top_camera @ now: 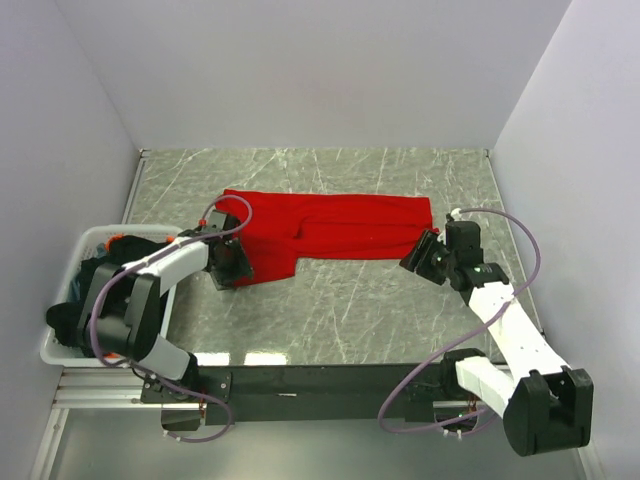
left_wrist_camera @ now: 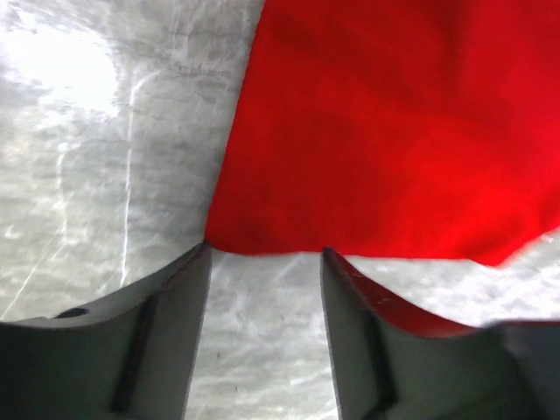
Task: Fold and stack the t-shirts
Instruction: Fold the tshirt
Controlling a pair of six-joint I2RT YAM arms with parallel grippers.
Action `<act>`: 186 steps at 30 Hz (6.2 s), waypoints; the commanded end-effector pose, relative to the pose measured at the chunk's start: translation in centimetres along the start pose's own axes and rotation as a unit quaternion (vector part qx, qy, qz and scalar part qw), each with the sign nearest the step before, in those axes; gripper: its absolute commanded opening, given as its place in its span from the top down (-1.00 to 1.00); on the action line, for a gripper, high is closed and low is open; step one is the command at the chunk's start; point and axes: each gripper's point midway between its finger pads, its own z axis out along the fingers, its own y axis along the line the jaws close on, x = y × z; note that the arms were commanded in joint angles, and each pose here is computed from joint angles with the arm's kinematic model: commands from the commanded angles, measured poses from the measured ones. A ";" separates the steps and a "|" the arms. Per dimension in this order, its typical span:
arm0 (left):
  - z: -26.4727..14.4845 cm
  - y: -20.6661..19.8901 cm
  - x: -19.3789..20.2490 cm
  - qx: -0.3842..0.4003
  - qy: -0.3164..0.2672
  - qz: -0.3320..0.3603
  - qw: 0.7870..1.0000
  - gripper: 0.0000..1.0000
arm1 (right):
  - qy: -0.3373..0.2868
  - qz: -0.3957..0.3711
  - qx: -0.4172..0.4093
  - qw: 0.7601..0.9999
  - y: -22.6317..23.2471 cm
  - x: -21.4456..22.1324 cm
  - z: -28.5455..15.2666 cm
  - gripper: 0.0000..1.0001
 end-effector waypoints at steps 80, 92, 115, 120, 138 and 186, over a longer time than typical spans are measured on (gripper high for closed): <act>-1.3 1.0 -13.3 -0.054 -0.130 -0.149 0.979 -0.66 | -0.046 0.226 0.089 0.969 -8.9 -5.2 6.5 -0.24; 0.3 0.4 -13.6 -0.035 -0.119 -0.168 0.978 -0.58 | -0.036 0.290 0.074 0.953 -9.8 -5.2 9.2 -0.22; 2.2 5.1 -10.7 -0.061 -0.097 -0.203 0.972 0.99 | -0.054 0.311 0.104 0.943 -12.4 -6.2 9.7 1.00; 1.3 4.7 -11.0 -0.004 -0.109 -0.205 0.973 0.99 | -0.080 0.337 0.124 0.930 -15.2 -7.2 7.8 1.00; 1.6 6.3 -3.2 0.008 -0.039 -0.252 0.967 0.98 | -0.077 0.372 0.217 0.899 -20.3 -3.7 3.1 0.77; -3.0 -3.6 -6.6 -0.007 -0.156 -0.013 0.988 -0.29 | -0.053 -0.380 -0.143 0.912 23.5 -2.2 6.1 -0.16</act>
